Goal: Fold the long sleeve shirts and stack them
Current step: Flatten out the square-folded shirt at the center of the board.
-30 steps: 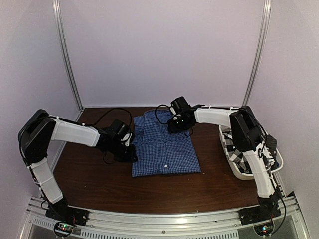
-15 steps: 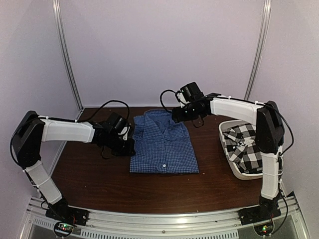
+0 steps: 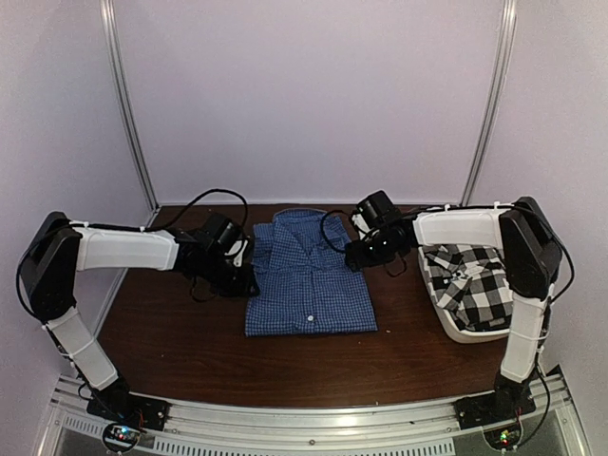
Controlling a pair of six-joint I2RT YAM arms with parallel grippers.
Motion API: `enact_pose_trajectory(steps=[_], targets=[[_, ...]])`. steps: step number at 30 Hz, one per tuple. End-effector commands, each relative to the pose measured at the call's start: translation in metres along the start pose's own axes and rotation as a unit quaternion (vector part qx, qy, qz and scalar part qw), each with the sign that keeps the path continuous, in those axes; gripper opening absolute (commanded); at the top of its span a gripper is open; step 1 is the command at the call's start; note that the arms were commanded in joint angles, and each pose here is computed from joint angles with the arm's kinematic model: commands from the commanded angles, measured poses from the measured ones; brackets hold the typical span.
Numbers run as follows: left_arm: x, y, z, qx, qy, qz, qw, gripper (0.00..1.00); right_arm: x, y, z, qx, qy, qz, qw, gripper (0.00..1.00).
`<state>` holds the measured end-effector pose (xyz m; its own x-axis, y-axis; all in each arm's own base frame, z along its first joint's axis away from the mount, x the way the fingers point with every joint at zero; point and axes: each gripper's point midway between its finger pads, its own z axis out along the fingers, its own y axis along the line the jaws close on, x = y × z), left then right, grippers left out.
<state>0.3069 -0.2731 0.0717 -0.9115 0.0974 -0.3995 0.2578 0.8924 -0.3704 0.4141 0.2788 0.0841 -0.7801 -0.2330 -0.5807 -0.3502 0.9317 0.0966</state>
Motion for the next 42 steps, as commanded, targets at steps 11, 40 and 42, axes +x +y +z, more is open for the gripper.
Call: enact_pose_trajectory(steps=[11, 40, 42], targets=[[-0.061, 0.011, 0.001, -0.024, -0.051, 0.005, 0.998, 0.4, -0.003, -0.008, 0.015, 0.016, -0.016, 0.013, 1.0, 0.57], [-0.066, 0.024, 0.044, -0.029, -0.025, 0.005, 0.999, 0.04, -0.008, -0.004, 0.034, 0.011, -0.019, 0.024, 0.999, 0.17], [-0.069, 0.022, 0.039, -0.029, -0.03, 0.008, 0.999, 0.0, -0.01, -0.003, 0.029, 0.01, -0.022, 0.024, 0.999, 0.11]])
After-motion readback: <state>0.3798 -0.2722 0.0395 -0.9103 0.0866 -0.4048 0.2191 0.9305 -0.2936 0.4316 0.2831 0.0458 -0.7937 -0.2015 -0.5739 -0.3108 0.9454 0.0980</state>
